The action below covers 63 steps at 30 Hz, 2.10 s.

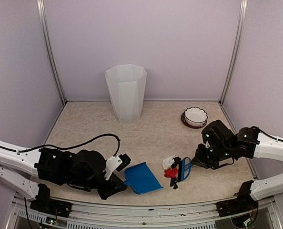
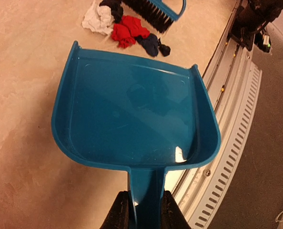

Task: Sweep away the paper scraps from the table
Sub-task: Sweep the paper scraps at the center of the board, then sweep the paper scraps into the dustpan.

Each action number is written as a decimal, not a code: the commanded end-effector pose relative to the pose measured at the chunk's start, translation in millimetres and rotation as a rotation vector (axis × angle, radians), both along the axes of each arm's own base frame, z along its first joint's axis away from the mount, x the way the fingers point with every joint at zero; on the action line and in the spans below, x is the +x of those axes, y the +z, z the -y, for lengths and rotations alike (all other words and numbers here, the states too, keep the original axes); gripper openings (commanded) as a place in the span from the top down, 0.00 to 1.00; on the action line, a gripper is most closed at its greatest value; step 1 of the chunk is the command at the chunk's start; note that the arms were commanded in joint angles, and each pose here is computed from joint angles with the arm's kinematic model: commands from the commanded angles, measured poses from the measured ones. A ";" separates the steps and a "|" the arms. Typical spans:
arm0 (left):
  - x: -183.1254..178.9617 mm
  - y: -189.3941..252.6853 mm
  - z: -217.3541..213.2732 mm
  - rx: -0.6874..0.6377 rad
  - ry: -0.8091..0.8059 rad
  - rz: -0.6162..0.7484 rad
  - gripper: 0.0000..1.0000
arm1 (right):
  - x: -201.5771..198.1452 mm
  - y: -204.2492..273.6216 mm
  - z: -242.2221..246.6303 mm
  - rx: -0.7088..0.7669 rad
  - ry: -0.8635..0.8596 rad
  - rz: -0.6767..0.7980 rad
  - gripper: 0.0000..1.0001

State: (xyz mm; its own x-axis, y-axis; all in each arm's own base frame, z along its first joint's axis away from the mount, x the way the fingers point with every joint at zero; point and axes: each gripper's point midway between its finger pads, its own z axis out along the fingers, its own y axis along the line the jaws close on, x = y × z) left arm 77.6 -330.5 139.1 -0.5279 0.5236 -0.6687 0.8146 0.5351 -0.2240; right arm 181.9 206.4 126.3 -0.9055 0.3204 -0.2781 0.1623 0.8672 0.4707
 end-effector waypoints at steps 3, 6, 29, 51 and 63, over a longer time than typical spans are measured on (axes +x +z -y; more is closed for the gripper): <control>-11.9 -31.9 8.1 0.077 -0.030 0.006 1.00 | -2.3 27.0 28.5 -0.106 0.021 0.065 1.00; -8.8 -41.8 12.1 0.095 -0.019 0.017 1.00 | -1.8 35.3 38.9 -0.166 0.042 0.094 1.00; 33.5 -80.2 46.2 0.078 0.038 -0.046 1.00 | 83.7 10.6 -8.6 -0.710 0.621 0.358 1.00; 63.1 -108.2 56.1 0.104 0.046 -0.067 1.00 | 4.0 12.8 -126.2 -0.437 0.930 0.368 1.00; 46.8 -98.7 30.9 0.067 0.032 -0.053 1.00 | 29.9 56.4 -70.5 -0.596 0.618 0.435 1.00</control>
